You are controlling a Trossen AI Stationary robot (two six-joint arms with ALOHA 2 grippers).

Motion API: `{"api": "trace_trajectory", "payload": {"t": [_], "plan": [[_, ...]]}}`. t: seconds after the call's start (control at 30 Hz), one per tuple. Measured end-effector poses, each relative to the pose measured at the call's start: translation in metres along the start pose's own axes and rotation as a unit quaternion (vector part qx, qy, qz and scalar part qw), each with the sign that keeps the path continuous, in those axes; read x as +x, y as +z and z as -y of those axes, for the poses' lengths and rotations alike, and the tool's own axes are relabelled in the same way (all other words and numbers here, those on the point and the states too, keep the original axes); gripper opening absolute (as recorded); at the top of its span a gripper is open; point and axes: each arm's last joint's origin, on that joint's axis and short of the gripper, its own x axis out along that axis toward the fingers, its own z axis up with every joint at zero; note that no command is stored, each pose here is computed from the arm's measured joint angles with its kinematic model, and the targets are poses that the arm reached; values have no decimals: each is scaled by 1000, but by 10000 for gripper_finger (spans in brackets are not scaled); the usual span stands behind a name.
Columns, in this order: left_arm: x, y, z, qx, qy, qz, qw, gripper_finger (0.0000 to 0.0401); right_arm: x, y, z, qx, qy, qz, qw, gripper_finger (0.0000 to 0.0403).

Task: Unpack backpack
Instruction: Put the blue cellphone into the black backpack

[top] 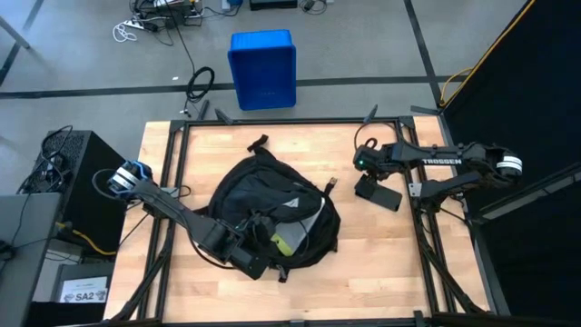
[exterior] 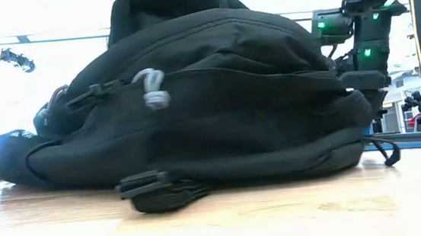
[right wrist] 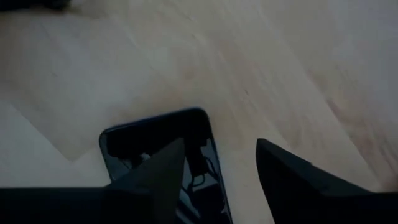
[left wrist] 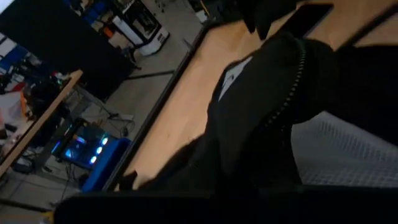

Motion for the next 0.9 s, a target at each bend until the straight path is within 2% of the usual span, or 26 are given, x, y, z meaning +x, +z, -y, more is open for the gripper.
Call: {"api": "trace_trajectory", "payload": {"t": [0.2, 0.4, 0.53, 0.6, 0.7, 0.9], "plan": [[6, -31, -8, -17, 12, -18, 1000, 0, -1, -1, -5, -13, 7, 2, 1000, 155], [3, -65, -46, -92, 20, -14, 996, 0, -2, -2, -9, -20, 11, 6, 1000, 150], [2, -77, -62, -145, 10, 5, 989, 0, -2, -1, -9, -20, 11, 7, 1000, 156], [2, -78, -66, -165, -1, 13, 986, 3, -2, -1, -9, -20, 11, 7, 1000, 162], [1, -72, -67, -157, -19, 22, 987, 23, -2, -1, -9, -20, 11, 7, 1000, 171], [-9, -42, -70, -123, -63, 49, 989, 115, -2, -1, -9, -18, 11, 6, 1000, 186]]}}
